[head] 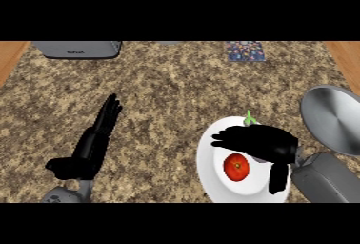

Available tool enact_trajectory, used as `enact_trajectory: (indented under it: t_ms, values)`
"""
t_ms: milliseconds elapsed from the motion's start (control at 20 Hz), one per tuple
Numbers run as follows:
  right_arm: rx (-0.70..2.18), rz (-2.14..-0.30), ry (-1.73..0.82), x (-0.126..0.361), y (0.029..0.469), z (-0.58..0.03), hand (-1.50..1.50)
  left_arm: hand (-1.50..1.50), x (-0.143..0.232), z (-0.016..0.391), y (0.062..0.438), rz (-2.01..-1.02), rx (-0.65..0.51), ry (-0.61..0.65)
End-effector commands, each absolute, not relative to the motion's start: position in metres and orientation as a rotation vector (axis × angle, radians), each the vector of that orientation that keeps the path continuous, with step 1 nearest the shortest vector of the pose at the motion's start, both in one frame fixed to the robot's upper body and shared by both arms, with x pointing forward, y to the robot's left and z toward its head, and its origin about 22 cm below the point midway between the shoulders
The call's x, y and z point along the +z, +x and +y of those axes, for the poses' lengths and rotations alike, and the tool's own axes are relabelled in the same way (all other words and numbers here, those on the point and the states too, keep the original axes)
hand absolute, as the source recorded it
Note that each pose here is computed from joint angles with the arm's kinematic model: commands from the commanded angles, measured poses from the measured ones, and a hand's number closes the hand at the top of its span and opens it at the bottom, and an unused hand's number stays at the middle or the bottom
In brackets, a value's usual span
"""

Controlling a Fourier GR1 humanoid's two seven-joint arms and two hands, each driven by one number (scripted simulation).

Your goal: Pick the tomato from the plate and place it in the pan

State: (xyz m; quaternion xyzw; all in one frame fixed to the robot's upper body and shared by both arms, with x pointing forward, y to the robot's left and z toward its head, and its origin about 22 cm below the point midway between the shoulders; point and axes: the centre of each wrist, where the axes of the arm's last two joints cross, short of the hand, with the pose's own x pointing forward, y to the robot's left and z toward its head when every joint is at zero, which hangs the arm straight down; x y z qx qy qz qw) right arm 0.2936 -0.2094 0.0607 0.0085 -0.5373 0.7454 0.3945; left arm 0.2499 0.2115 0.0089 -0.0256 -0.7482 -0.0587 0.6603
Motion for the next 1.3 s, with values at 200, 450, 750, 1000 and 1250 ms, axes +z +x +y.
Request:
enact_trajectory:
  t_ms: [200, 450, 750, 1000, 1250]
  values:
    - [1.876, -1.324, 0.001, 0.032, 0.285, -0.215, -1.5, 0.0, 0.017, 0.202, 0.247, -1.685, -0.126, -0.081]
    - [1.833, -1.35, 0.031, 0.02, 0.292, -0.209, -1.5, 0.0, -0.007, 0.195, 0.241, -1.689, -0.14, -0.073]
    - [1.846, -1.301, 0.026, -0.005, 0.293, -0.185, -1.5, 0.0, 0.016, 0.203, 0.251, -1.688, -0.135, -0.046]
    - [1.854, -1.261, -0.014, -0.017, 0.298, -0.192, -1.5, 0.0, 0.006, 0.222, 0.24, -1.695, -0.126, -0.072]
    - [2.061, -1.248, 0.01, -0.033, 0.302, -0.191, 1.5, 0.0, -0.002, 0.194, 0.252, -1.696, -0.142, -0.068]
